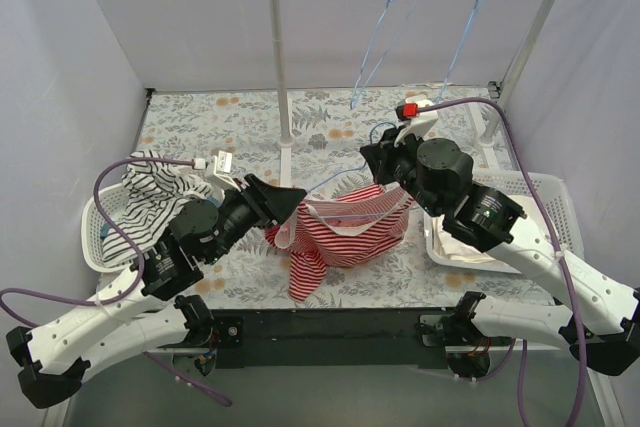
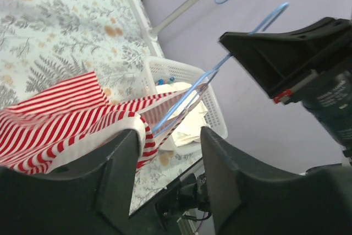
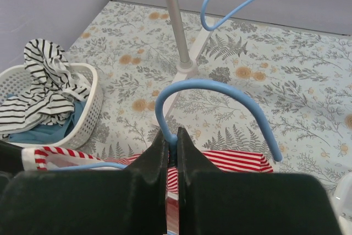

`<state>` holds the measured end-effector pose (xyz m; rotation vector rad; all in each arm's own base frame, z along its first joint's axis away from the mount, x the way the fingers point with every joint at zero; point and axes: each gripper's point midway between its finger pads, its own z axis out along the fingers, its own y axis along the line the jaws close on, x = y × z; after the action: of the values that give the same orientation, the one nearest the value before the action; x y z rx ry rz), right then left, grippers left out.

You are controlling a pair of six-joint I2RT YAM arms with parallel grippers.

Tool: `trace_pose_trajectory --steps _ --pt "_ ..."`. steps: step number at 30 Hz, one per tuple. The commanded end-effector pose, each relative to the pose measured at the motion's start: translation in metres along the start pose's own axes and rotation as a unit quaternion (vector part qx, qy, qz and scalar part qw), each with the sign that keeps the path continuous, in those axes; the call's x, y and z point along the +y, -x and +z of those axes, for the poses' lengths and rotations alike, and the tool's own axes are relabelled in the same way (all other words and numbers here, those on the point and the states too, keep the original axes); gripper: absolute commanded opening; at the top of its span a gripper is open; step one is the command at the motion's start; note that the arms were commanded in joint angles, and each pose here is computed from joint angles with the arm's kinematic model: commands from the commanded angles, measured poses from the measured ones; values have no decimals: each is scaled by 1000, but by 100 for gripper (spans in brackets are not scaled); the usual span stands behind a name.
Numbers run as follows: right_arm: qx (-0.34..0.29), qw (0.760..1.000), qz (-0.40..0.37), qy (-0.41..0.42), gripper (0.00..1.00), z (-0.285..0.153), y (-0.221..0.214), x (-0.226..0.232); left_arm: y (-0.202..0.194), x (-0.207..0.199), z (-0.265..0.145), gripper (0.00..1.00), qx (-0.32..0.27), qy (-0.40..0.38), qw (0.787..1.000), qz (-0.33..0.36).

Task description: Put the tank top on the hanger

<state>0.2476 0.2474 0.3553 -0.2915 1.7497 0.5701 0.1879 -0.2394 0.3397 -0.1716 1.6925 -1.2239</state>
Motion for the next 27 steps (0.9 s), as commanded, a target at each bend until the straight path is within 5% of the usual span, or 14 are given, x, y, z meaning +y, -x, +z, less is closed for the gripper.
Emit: trace_pose_trajectory --steps 1,7,14,27 --pt "-55 998 16 14 1 -12 47 9 10 16 -17 54 -5 41 999 27" --pt "-62 998 17 18 1 -13 56 12 33 -5 -35 78 -2 30 995 92" --pt "-79 996 0 32 1 -11 86 24 75 -20 -31 78 -13 82 978 194" --pt "-169 975 -57 132 1 -55 223 75 153 -130 -13 81 -104 -29 955 276"
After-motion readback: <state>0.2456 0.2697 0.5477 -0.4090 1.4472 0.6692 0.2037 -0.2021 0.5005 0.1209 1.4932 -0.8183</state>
